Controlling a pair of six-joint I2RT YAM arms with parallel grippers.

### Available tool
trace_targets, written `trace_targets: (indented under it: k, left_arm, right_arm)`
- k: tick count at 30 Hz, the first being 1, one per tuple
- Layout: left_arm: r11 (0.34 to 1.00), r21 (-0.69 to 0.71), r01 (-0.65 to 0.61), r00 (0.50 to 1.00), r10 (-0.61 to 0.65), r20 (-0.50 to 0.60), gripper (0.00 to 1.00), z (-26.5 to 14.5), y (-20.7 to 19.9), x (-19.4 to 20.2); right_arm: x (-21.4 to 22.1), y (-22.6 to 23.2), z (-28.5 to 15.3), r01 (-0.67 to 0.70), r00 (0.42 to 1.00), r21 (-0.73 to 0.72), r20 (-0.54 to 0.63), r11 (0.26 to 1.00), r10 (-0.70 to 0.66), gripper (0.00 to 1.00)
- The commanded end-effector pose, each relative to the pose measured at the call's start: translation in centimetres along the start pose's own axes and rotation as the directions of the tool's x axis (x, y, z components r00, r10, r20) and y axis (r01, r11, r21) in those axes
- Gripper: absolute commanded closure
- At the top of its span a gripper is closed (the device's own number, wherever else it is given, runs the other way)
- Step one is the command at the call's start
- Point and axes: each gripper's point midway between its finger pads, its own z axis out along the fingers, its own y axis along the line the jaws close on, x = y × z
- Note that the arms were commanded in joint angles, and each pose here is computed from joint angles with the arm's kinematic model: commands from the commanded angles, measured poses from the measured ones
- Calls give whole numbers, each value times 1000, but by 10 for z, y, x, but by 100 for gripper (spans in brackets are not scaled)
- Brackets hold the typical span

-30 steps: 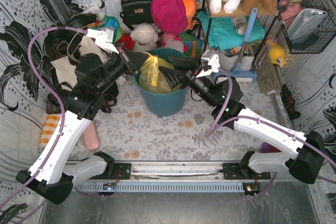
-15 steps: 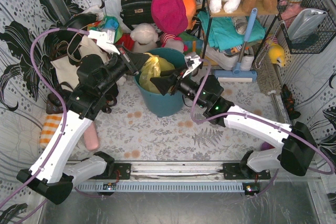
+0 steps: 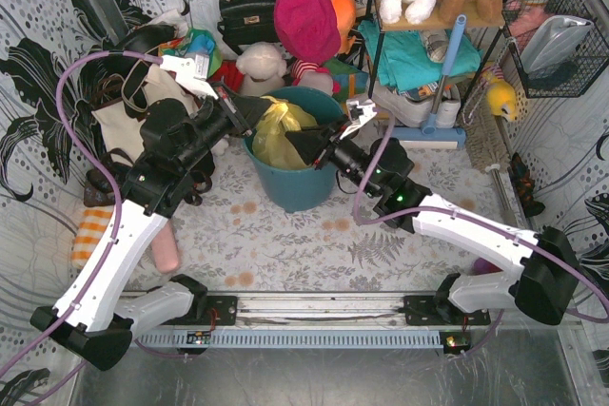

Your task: Tie the trash bag

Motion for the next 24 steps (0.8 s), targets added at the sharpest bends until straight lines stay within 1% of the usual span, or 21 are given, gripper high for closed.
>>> trace_targets:
  k: [1, 4, 7, 8, 12, 14, 16, 18, 19, 20, 22, 24]
  left_arm:
    - [999, 30, -13, 999, 12, 50, 100, 2, -6, -11]
    - [999, 30, -12, 999, 10, 49, 100, 2, -7, -11]
    - [999, 33, -12, 999, 10, 51, 100, 2, -8, -12]
    - [999, 35, -12, 999, 10, 51, 100, 2, -8, -13]
    - [999, 38, -12, 999, 10, 52, 100, 1, -9, -13]
    - [999, 37, -12, 999, 10, 51, 100, 2, -9, -12]
    - [999, 37, -13, 999, 11, 52, 100, 2, -9, -13]
    - [999, 39, -13, 999, 11, 51, 100, 2, -9, -13]
    - [999, 39, -13, 999, 11, 53, 100, 2, -9, -13]
    - [999, 40, -13, 999, 11, 53, 100, 2, -10, -14]
    - [999, 40, -14, 999, 12, 53, 100, 1, -10, -14]
    - [999, 41, -16, 999, 14, 52, 100, 1, -10, -14]
  right_arm:
    - [-24, -3, -8, 29, 997, 33, 67, 999, -31, 82]
    - [-26, -5, -11, 40, 997, 49, 71, 998, -44, 88]
    - [-28, -9, -12, 47, 996, 71, 77, 996, -52, 91]
    - [-28, -11, -12, 52, 995, 77, 77, 996, -58, 93]
    - [-24, -22, -10, 74, 996, 136, 45, 988, -81, 100]
    - [-22, -29, -10, 80, 996, 178, 32, 981, -87, 100]
    - [-23, -37, -12, 84, 995, 221, 31, 972, -93, 96]
    - [-25, -46, -15, 84, 994, 274, 39, 958, -99, 90]
    - [-27, -51, -17, 88, 994, 301, 43, 950, -105, 90]
    - [-29, -55, -18, 95, 992, 323, 47, 942, -117, 92]
    - [-34, -64, -22, 112, 988, 373, 58, 921, -143, 100]
    - [-38, -70, -23, 134, 983, 408, 60, 903, -173, 100]
